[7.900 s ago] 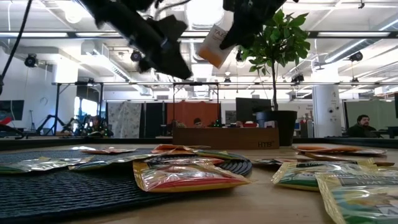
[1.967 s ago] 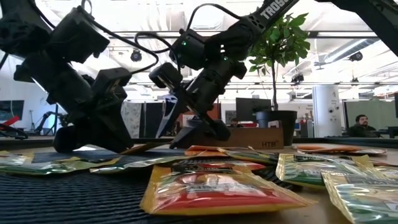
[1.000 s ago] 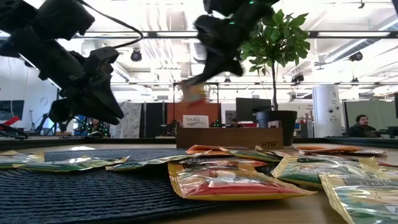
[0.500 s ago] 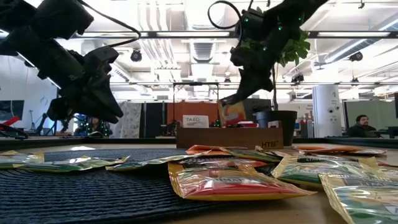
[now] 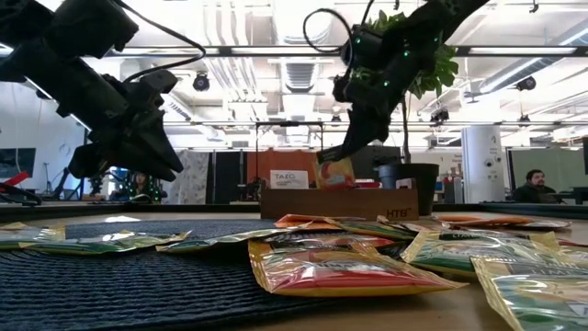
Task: Pick & Place Tea
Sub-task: Put the orange tea bag into the middle section of the brown wooden organizer, then adjust the brown wooden organizer on the table, then put the yellow tea bag into the right section of the brown wooden organizer
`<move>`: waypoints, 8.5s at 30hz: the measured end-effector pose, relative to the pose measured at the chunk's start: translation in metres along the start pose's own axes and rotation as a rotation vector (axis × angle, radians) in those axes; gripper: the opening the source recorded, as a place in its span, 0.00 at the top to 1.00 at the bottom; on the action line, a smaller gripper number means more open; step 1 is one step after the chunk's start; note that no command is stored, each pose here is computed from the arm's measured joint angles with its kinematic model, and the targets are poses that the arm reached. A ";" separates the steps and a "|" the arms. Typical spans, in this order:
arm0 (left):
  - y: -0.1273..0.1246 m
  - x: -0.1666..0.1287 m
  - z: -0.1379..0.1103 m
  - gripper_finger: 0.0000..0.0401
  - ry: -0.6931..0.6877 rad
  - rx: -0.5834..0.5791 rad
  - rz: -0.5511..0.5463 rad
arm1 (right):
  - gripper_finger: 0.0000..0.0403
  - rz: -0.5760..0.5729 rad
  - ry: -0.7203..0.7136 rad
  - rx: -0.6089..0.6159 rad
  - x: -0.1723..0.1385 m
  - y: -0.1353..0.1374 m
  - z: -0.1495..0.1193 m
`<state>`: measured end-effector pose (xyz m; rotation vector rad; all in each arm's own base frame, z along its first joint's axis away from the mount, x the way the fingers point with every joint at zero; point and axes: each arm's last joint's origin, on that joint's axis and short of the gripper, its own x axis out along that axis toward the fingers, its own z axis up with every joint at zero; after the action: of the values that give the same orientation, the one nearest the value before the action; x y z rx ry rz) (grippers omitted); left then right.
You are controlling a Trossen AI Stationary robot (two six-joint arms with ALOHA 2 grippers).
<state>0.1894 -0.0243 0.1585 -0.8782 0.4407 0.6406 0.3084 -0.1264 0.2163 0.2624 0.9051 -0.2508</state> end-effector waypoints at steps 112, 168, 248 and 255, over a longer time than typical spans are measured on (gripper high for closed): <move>0.004 0.000 0.001 0.78 -0.041 0.051 0.051 | 0.73 -0.244 -0.044 0.714 0.004 0.009 -0.089; -0.010 -0.009 -0.016 0.78 0.338 0.163 -0.193 | 0.68 0.380 0.424 -0.019 -0.028 0.198 -0.114; -0.125 0.069 -0.117 0.78 0.337 0.411 -0.234 | 0.84 0.423 0.386 0.615 0.088 0.229 -0.068; -0.126 0.065 -0.116 0.78 0.335 0.409 -0.238 | 0.97 0.425 0.327 0.562 0.079 0.229 -0.062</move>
<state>0.3112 -0.1567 0.1247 -0.6317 0.7263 0.1697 0.3832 0.1006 0.1441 1.0273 1.0628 -0.0606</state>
